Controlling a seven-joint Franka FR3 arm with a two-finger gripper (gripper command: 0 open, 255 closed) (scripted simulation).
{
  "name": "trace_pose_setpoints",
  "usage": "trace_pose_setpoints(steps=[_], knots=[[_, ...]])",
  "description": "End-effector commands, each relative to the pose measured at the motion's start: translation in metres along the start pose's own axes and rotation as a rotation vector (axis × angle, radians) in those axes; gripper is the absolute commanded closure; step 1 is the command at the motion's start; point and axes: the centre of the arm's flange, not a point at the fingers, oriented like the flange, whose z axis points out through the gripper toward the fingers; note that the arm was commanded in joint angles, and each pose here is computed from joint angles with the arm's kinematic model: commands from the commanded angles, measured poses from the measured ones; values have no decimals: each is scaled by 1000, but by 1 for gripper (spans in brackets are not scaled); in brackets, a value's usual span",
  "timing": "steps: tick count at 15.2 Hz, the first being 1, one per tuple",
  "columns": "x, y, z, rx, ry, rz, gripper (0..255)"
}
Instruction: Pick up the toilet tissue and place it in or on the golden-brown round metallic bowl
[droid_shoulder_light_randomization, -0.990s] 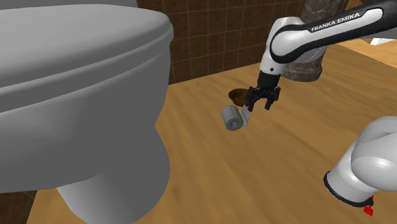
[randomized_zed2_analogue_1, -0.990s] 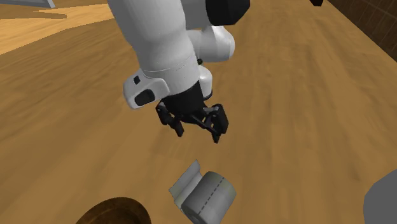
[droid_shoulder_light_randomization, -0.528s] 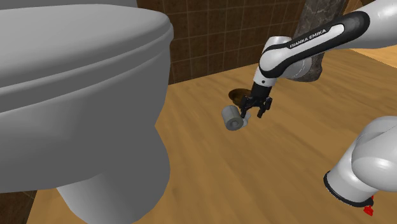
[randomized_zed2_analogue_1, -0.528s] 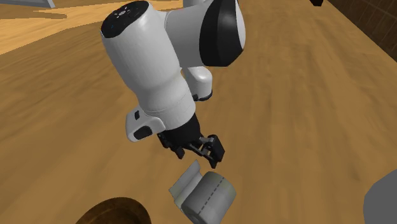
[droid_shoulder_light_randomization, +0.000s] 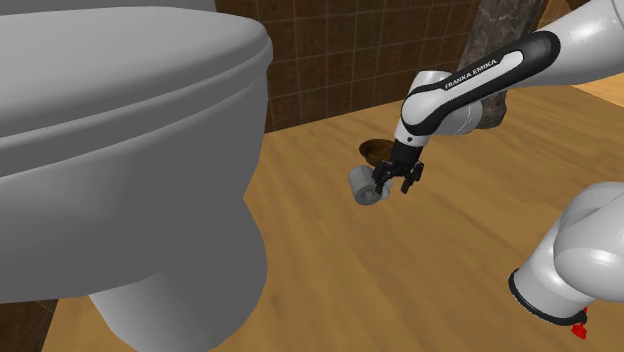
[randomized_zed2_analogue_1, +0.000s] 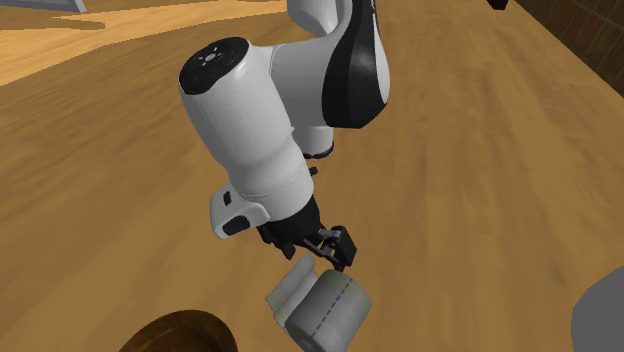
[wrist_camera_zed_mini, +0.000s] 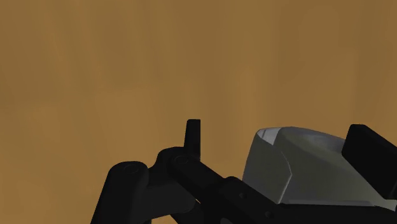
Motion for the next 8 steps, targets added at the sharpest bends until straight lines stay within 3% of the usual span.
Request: trace_pose_setpoints(steps=[1, 4, 5, 8], knots=[[0, 0, 0, 0, 0, 0, 0], [0, 0, 0, 0, 0, 0, 0], [0, 0, 0, 0, 0, 0, 255], [0, 0, 0, 0, 0, 0, 255]])
